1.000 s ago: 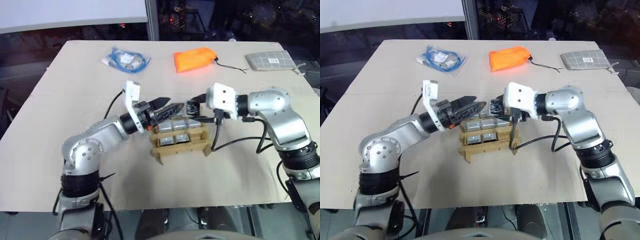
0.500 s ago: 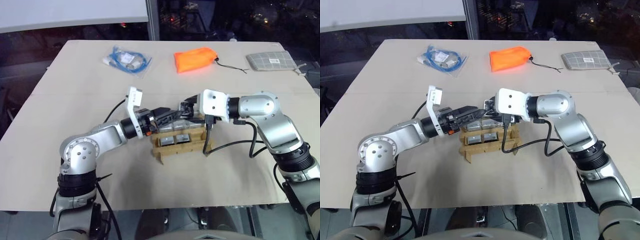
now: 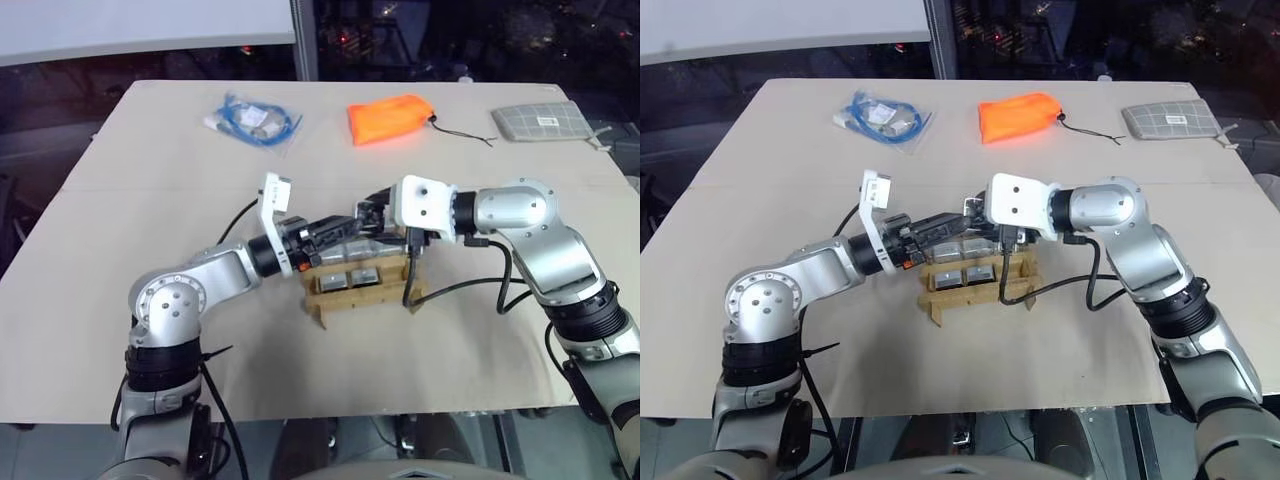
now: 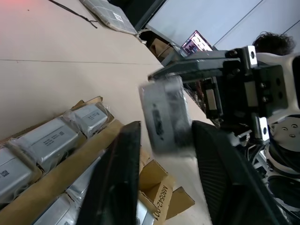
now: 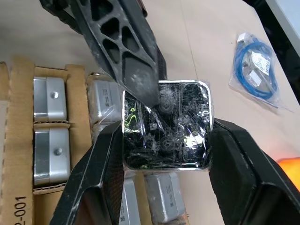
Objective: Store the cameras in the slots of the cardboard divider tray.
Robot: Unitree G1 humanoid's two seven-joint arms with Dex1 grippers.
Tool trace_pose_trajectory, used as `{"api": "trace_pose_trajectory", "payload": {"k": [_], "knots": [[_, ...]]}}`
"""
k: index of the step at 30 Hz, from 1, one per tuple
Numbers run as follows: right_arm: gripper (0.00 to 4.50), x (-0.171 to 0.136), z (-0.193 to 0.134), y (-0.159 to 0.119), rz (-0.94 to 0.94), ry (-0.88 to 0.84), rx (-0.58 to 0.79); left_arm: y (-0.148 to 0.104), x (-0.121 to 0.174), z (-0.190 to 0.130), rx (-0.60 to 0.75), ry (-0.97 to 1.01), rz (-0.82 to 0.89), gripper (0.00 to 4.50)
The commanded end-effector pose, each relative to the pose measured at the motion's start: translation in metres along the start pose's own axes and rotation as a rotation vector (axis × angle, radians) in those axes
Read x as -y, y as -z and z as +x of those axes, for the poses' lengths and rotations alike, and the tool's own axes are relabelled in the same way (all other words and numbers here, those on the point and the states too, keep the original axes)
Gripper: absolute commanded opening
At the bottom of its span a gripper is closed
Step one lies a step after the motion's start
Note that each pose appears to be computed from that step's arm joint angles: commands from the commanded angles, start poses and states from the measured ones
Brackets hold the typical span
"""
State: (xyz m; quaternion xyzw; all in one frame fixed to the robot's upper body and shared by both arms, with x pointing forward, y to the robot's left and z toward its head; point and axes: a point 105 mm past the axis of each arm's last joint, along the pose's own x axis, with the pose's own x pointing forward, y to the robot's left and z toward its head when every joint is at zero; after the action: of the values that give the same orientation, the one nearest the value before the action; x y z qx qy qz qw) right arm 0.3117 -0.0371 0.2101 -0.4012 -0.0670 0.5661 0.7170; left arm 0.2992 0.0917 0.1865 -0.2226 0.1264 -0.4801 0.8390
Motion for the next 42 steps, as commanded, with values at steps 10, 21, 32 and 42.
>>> {"api": "trace_pose_trajectory", "payload": {"k": [10, 21, 32, 42], "knots": [[1.96, 0.0, -0.003, -0.024, -0.079, 0.002, 0.063, -0.004, 0.001, 0.001, 0.014, 0.005, 0.005, 0.73], [4.46, -0.003, -0.026, -0.004, 0.042, -0.047, -0.042, -0.012, 0.008, 0.001, 0.046, 0.049, 0.055, 0.73], [4.46, -0.026, -0.098, 0.004, 0.314, -0.145, -0.208, -0.011, 0.021, 0.006, -0.235, 0.184, 0.556, 0.73], [4.46, -0.043, -0.117, -0.003, 0.483, -0.101, -0.225, 0.014, 0.033, 0.027, -0.447, 0.389, 0.831, 0.73]]}}
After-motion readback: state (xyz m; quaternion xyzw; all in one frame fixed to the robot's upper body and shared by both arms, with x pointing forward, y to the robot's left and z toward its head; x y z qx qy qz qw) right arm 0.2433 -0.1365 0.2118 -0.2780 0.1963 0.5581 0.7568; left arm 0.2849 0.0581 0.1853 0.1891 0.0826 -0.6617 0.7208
